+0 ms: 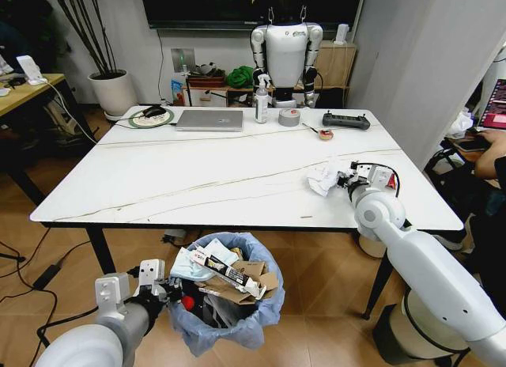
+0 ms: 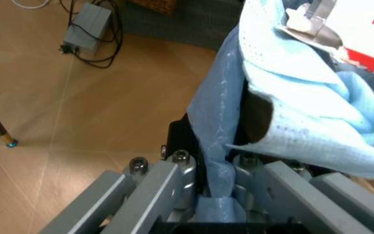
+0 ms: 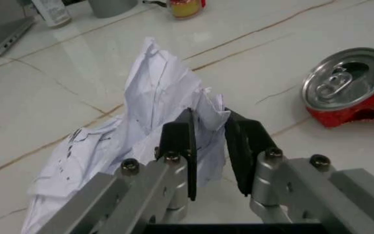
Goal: Pick up the trash bin and place the trash from the table into it.
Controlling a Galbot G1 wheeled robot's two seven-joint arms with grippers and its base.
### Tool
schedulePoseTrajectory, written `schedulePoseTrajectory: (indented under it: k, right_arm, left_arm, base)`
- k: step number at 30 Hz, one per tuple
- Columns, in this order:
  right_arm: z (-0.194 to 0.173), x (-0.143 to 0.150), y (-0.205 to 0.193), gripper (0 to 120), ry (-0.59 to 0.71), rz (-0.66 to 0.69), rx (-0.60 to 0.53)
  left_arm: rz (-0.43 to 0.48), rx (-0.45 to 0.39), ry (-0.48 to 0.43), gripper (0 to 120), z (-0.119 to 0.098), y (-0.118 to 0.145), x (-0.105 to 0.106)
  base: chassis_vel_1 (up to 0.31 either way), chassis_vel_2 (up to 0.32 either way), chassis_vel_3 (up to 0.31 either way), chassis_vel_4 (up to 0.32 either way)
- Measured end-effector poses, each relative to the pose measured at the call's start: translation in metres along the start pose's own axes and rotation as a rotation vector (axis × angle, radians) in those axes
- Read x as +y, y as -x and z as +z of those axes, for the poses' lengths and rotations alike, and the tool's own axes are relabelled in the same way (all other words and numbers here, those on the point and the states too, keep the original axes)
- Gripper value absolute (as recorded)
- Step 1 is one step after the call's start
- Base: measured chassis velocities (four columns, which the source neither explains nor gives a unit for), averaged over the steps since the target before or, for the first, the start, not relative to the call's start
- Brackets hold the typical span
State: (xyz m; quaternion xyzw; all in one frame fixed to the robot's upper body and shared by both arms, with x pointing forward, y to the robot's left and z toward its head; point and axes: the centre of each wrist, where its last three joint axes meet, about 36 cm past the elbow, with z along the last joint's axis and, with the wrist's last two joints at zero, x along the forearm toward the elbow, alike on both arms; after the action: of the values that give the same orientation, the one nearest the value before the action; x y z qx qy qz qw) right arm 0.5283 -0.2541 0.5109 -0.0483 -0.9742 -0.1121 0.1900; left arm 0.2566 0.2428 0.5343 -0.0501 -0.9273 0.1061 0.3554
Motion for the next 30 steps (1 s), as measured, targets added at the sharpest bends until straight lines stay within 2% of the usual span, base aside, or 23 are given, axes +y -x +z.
schedulePoseTrajectory:
  k: [2,3,4,14,21,22,27,28,30]
  right_arm:
    - [-0.001,0.001,-0.002,10,0.001,-0.007,-0.004]
    - [-0.005,0.007,-0.011,1,0.004,-0.035,-0.019]
    - [-0.007,0.009,-0.016,0,0.005,-0.048,-0.026]
    - [-0.026,0.035,-0.069,0,-0.016,-0.205,-0.098]
    - [-0.040,0.040,-0.110,0,-0.047,-0.337,-0.162]
    - [-0.047,0.040,-0.130,0,-0.056,-0.414,-0.186]
    - [-0.054,0.043,-0.179,0,-0.089,-0.660,-0.207]
    - [-0.054,0.043,-0.179,0,-0.089,-0.660,-0.207]
    - [-0.047,0.043,-0.193,0,-0.123,-0.767,-0.190]
  left_arm:
    - [0.000,0.000,0.000,2,0.000,0.000,0.000]
    - [0.000,-0.001,-0.001,2,0.000,0.000,0.000]
    - [-0.001,-0.001,-0.001,2,0.000,0.000,0.000]
    - [0.001,-0.003,-0.003,2,0.000,0.000,-0.001]
    - [-0.001,-0.005,-0.005,2,-0.001,0.000,0.000]
    - [-0.002,-0.005,-0.006,2,-0.001,0.000,0.000]
    - [0.002,-0.009,-0.007,2,-0.002,0.000,-0.001]
    - [0.002,-0.009,-0.007,2,-0.002,0.000,-0.001]
    - [0.003,-0.009,-0.008,2,-0.002,0.000,-0.001]
  base:
    - [0.000,0.000,0.000,0.000]
    - [0.000,0.000,0.000,0.000]
    - [0.000,0.000,0.000,0.000]
    - [0.000,0.000,0.000,0.000]
    - [0.000,0.000,0.000,0.000]
    - [0.000,0.000,0.000,0.000]
    - [0.000,0.000,0.000,0.000]
    - [0.000,0.000,0.000,0.000]
    - [0.000,0.000,0.000,0.000]
